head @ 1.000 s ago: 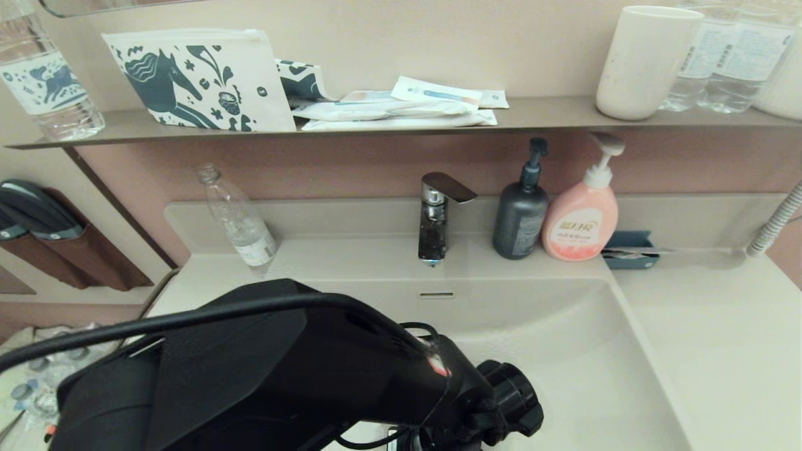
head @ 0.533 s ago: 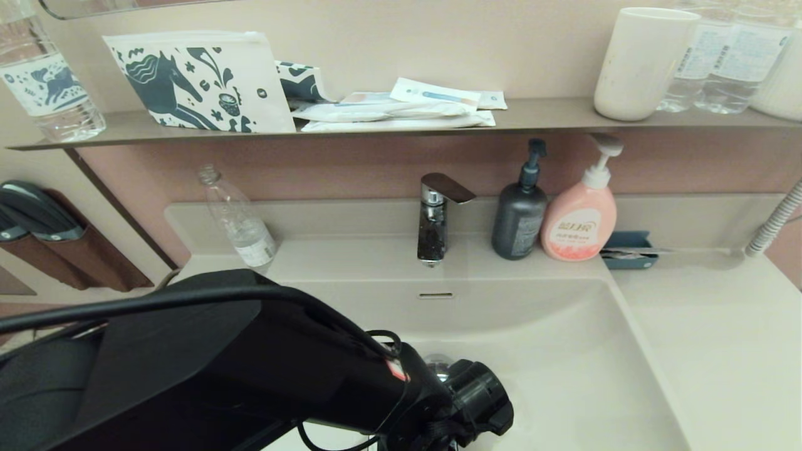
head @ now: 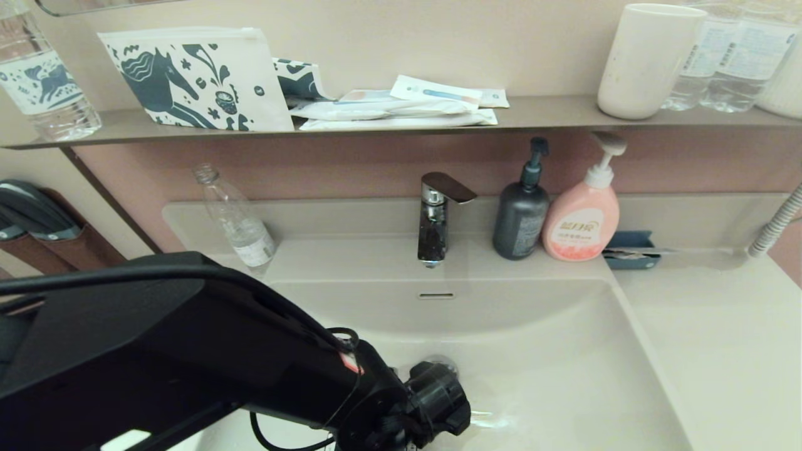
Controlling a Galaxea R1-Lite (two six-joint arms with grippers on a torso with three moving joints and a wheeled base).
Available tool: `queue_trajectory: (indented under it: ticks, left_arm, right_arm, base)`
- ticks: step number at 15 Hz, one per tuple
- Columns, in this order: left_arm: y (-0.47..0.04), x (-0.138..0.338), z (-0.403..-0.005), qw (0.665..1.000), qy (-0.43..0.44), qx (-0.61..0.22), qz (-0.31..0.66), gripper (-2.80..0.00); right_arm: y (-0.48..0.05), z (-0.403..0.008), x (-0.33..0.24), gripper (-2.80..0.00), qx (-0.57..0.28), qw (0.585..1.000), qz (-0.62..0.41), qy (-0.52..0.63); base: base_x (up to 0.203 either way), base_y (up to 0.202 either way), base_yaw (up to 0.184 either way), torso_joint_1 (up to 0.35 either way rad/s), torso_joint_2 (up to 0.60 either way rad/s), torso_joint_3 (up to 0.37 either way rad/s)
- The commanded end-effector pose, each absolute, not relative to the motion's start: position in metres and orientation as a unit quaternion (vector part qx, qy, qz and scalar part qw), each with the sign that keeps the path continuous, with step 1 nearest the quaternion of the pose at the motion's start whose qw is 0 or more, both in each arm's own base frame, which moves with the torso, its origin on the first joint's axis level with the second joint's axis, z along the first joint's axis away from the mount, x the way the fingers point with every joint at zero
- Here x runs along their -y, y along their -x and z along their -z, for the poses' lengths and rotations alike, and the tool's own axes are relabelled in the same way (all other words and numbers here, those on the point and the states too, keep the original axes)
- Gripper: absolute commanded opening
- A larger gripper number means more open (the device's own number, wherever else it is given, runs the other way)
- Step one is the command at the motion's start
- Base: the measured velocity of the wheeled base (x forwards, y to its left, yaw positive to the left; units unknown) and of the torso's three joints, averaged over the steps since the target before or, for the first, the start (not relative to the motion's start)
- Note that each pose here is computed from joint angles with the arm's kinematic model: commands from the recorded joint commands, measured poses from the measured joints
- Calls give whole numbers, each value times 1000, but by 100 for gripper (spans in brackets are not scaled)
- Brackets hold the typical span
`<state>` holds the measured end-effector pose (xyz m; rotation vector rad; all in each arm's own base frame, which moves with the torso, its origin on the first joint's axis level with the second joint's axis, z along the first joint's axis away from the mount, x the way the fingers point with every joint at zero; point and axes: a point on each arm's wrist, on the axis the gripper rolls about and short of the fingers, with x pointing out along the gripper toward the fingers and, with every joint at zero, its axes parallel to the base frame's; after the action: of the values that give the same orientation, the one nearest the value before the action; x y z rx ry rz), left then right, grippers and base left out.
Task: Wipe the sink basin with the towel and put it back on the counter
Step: Wipe the sink
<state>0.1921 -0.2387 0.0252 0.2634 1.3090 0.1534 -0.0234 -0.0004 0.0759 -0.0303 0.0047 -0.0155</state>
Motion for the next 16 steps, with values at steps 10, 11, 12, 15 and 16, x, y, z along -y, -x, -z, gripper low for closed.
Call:
queue_trajectory:
  ticks: [10,11,12,15,16]
  left_arm:
    - [-222,202,-51,831,-149,-534,-56,-280]
    - [-224,200,-51,834,-147,-529,-54,-280]
    - [-226,200,-48,840,-144,-520,-51,-280]
    - [-235,195,-35,868,-141,-475,-37,-280]
    - [-237,192,-30,879,-143,-454,-24,-280]
  right_arm:
    - [23,-76,0,-280,-3,1000,8,15]
    - [23,-76,0,-280,-3,1000,8,15]
    - [23,-76,0,-280,-3,1000,8,15]
    - [23,-76,0,-280,-3,1000,8,15]
    - [23,-76,0,-280,-3,1000,8,15]
  base:
    - [0,0,0,0,0,0]
    - [0,0,0,0,0,0]
    - [0,0,0,0,0,0]
    - [0,0,0,0,0,0]
    - [0,0,0,0,0,0]
